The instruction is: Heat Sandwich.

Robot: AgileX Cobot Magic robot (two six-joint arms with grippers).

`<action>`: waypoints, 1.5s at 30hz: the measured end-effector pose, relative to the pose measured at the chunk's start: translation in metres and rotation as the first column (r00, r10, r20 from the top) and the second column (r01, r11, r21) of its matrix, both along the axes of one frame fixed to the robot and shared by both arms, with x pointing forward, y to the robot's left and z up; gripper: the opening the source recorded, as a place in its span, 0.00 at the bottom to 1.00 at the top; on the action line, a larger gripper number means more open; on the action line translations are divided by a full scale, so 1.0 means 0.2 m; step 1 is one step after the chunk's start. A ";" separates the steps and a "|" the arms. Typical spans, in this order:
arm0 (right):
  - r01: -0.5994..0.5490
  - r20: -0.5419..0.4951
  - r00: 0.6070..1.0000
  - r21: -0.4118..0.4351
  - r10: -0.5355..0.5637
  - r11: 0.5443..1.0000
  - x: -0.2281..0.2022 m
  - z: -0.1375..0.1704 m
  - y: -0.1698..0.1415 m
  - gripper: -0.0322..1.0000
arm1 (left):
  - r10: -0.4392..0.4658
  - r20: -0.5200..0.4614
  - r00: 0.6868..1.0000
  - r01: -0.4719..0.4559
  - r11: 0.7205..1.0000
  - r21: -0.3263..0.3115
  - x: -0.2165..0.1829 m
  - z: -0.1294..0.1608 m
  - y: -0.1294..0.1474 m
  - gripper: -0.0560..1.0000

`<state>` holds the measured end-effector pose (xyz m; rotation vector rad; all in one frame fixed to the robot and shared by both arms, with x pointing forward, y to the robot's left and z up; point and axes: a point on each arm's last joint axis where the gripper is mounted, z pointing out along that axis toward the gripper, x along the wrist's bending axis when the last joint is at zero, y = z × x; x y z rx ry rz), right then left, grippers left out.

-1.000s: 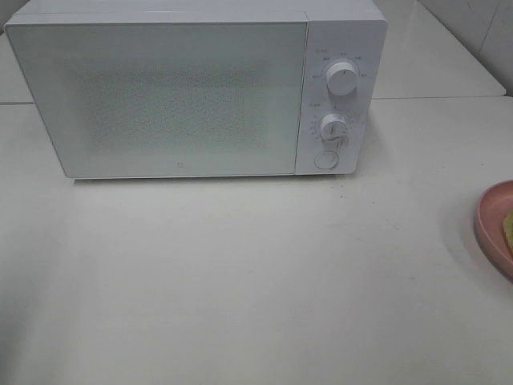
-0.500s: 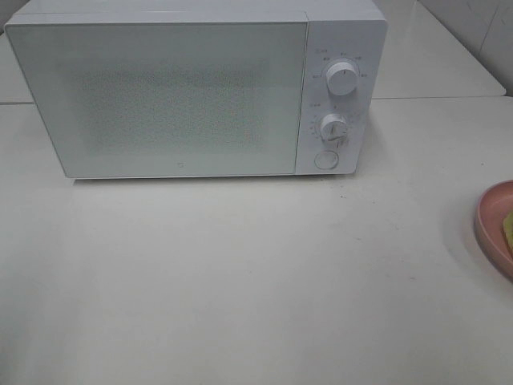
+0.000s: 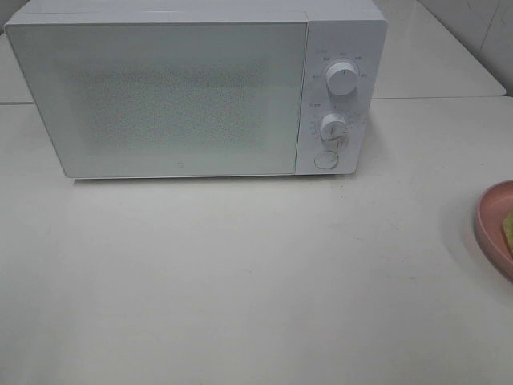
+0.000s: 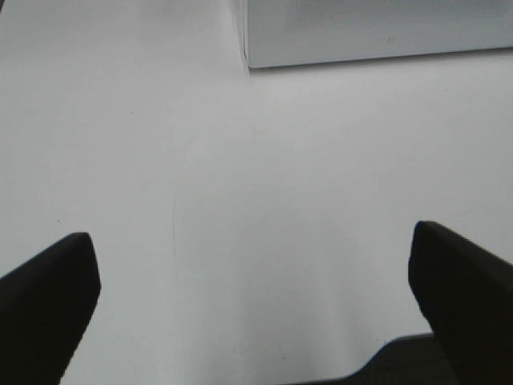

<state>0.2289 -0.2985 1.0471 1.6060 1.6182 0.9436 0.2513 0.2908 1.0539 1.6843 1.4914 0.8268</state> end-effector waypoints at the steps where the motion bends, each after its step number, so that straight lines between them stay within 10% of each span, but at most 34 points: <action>1: 0.000 0.000 1.000 0.000 0.000 1.000 0.00 0.00 0.00 0.77 | 0.000 0.000 1.000 0.000 1.000 0.000 0.00 0.00 0.00 0.99; 45: 0.001 0.000 1.000 0.001 -0.001 1.000 0.00 0.00 0.00 0.77 | 0.001 0.113 0.994 -0.001 1.000 0.002 -0.09 0.00 0.00 0.99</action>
